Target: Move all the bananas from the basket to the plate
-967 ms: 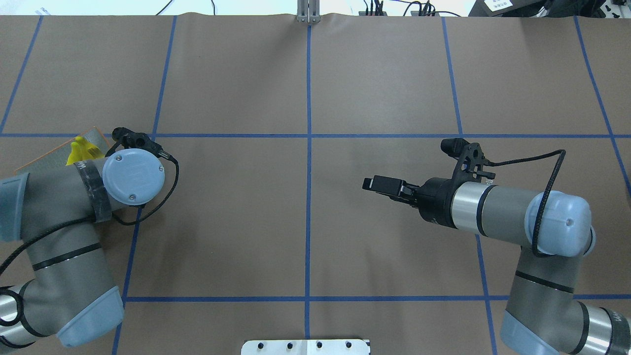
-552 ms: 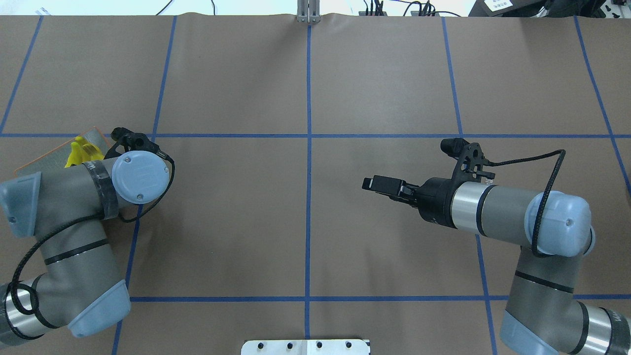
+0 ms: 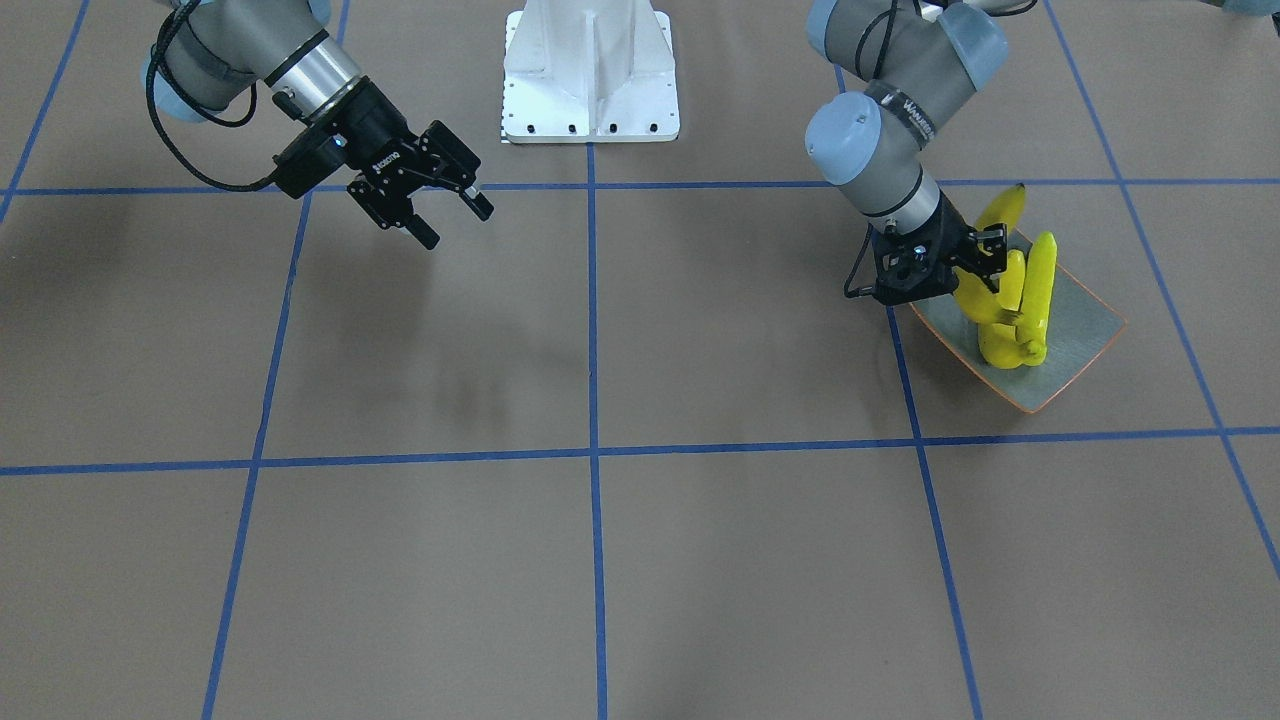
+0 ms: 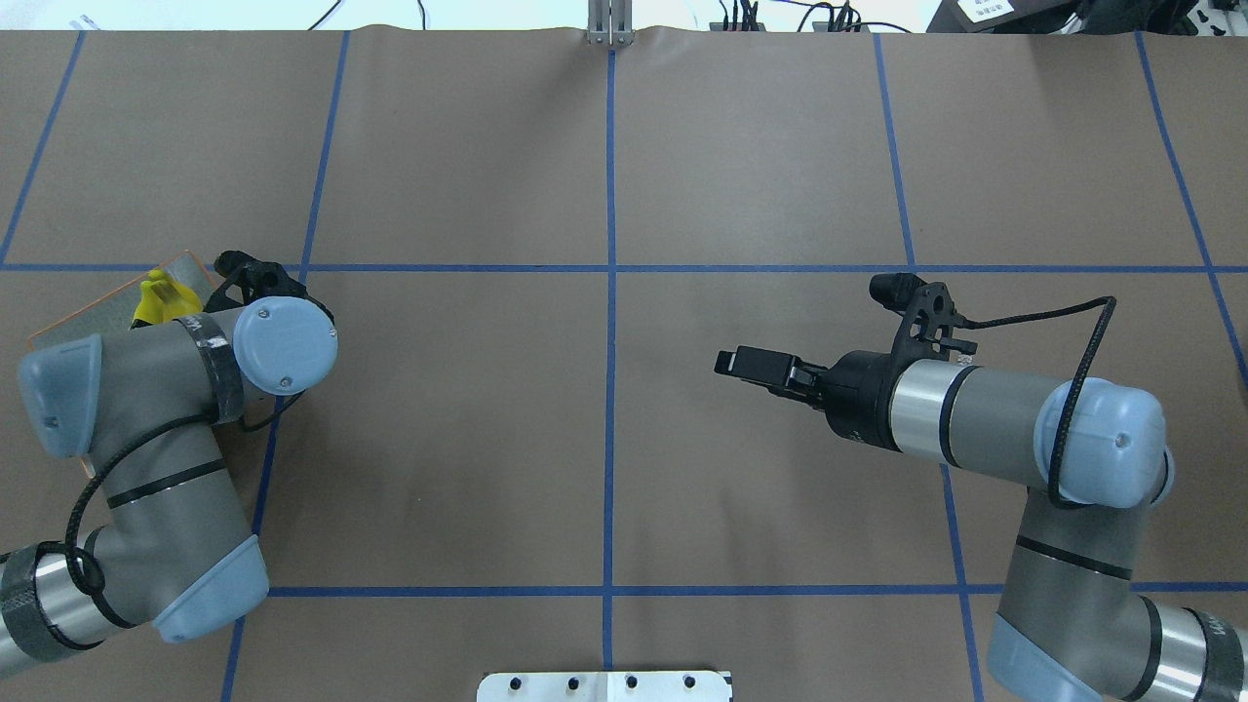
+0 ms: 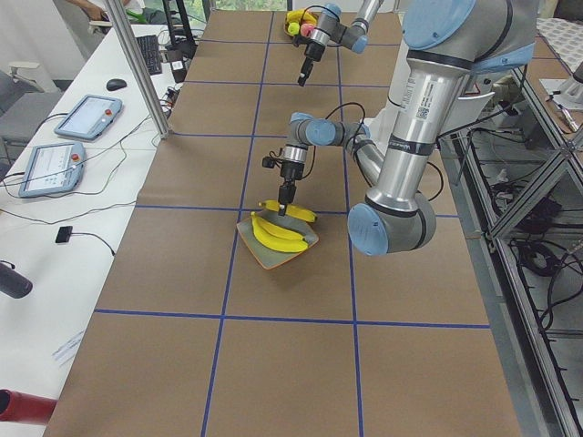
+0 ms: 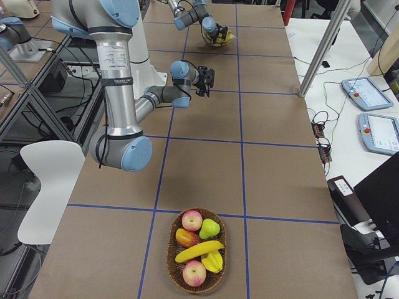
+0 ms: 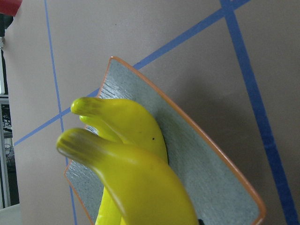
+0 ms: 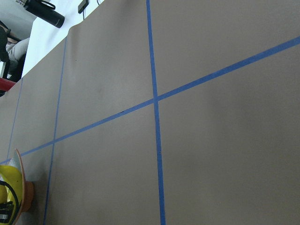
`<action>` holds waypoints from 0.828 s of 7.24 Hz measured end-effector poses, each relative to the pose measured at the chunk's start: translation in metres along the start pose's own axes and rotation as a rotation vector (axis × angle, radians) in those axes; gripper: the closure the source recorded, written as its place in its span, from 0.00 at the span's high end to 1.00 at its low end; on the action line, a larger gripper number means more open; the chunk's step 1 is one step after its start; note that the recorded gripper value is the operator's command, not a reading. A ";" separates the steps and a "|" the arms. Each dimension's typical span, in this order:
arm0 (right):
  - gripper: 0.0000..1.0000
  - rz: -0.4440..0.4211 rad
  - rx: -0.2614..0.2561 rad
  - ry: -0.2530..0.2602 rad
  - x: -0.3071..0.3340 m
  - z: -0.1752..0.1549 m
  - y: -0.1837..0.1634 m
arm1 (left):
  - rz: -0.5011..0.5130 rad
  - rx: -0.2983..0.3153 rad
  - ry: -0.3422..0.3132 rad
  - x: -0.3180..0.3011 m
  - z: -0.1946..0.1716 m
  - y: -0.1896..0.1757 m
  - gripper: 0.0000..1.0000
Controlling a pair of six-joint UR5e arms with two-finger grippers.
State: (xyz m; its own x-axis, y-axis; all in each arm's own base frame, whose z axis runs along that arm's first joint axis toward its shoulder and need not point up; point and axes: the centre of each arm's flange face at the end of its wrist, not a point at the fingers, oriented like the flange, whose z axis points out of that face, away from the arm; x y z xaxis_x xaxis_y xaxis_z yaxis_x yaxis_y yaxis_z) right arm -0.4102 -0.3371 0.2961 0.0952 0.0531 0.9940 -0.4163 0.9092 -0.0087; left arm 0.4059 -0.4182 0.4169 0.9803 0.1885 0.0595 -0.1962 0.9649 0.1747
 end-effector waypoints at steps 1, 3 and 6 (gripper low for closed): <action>1.00 0.000 0.003 0.000 0.000 0.001 0.000 | 0.009 0.002 -0.003 -0.001 0.002 -0.002 0.00; 1.00 0.000 0.007 -0.001 -0.001 0.001 -0.001 | 0.016 0.014 0.006 0.002 0.003 -0.004 0.00; 1.00 0.000 0.015 -0.004 -0.002 0.001 -0.001 | 0.014 0.032 0.000 0.007 0.012 -0.010 0.40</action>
State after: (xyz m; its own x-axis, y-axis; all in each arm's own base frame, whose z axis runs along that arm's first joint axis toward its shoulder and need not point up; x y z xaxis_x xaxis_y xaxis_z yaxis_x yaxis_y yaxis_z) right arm -0.4113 -0.3389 0.2938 0.0915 0.0514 0.9945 -0.4296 0.9030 -0.0072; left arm 0.4143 -0.4291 0.4272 0.9774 0.2023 0.0618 -0.2108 0.9557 0.2055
